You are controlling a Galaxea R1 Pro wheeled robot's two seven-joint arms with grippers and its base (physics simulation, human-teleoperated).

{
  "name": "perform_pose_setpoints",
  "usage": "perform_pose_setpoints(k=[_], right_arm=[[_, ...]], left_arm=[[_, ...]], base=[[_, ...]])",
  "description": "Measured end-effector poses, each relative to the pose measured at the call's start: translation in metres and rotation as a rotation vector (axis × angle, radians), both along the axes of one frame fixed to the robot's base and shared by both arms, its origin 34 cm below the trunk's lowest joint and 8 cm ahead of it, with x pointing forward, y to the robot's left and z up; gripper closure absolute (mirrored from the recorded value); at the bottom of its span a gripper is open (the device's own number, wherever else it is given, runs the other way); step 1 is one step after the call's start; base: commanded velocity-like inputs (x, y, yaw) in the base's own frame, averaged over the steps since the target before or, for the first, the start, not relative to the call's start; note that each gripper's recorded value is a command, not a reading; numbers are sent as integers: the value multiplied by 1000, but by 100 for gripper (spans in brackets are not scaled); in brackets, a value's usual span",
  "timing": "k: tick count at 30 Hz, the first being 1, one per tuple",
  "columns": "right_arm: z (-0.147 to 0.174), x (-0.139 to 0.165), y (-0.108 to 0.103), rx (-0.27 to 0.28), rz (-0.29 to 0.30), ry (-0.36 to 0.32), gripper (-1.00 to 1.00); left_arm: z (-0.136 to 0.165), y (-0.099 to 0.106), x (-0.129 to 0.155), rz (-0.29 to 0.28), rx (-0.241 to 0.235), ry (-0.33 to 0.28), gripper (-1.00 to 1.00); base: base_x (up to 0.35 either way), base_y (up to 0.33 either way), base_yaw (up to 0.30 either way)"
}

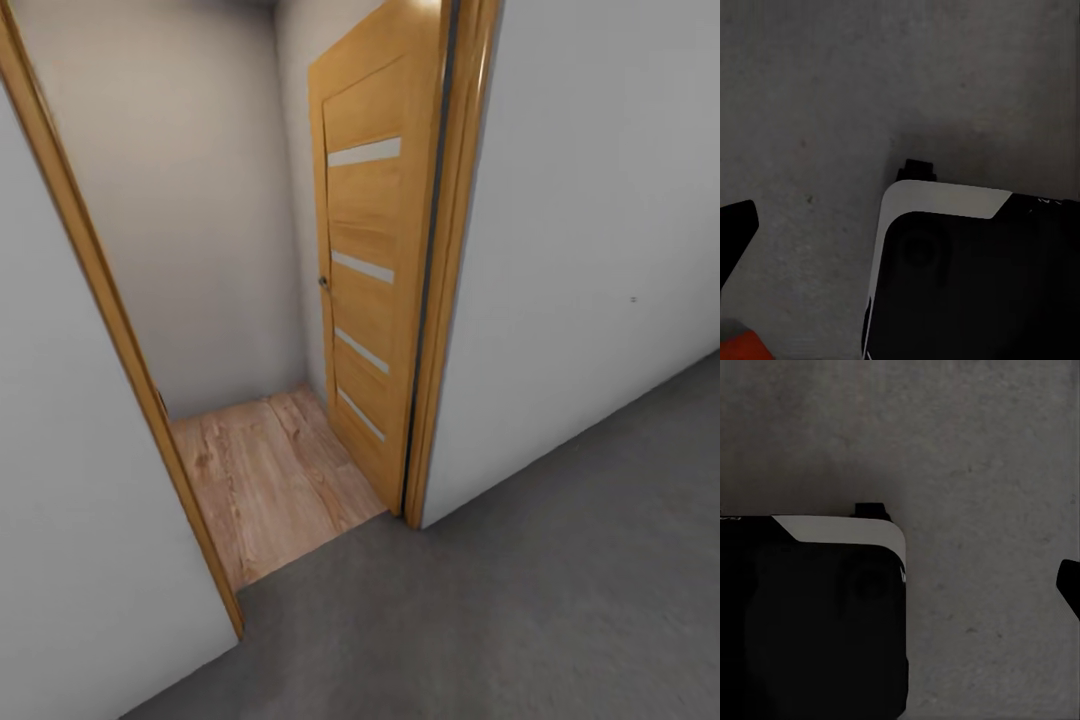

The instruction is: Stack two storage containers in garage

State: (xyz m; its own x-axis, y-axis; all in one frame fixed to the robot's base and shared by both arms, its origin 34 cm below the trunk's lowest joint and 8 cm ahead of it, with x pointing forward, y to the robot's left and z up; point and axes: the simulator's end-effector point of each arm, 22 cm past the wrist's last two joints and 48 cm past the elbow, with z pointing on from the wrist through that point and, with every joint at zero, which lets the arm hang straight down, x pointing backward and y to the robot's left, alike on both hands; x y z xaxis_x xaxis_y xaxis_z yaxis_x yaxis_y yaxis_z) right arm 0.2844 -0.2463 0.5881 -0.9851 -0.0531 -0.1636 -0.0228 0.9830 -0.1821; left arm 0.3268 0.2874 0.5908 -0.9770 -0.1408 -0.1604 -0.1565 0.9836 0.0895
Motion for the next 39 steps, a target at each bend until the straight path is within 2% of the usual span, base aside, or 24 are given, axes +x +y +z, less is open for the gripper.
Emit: perform_pose_setpoints(k=[10,18,39], right_arm=[[0,1,0,0,0,-2,-100],[0,2,-1,-1,-2,-6,-100],[0,2,-1,-1,-2,-10,-100]], left_arm=[[0,0,0,0,0,0,-100],[0,0,0,0,0,0,-100],[0,0,0,0,0,0,-100]], base=[[317,0,-6],[316,0,-119],[316,0,-3]])
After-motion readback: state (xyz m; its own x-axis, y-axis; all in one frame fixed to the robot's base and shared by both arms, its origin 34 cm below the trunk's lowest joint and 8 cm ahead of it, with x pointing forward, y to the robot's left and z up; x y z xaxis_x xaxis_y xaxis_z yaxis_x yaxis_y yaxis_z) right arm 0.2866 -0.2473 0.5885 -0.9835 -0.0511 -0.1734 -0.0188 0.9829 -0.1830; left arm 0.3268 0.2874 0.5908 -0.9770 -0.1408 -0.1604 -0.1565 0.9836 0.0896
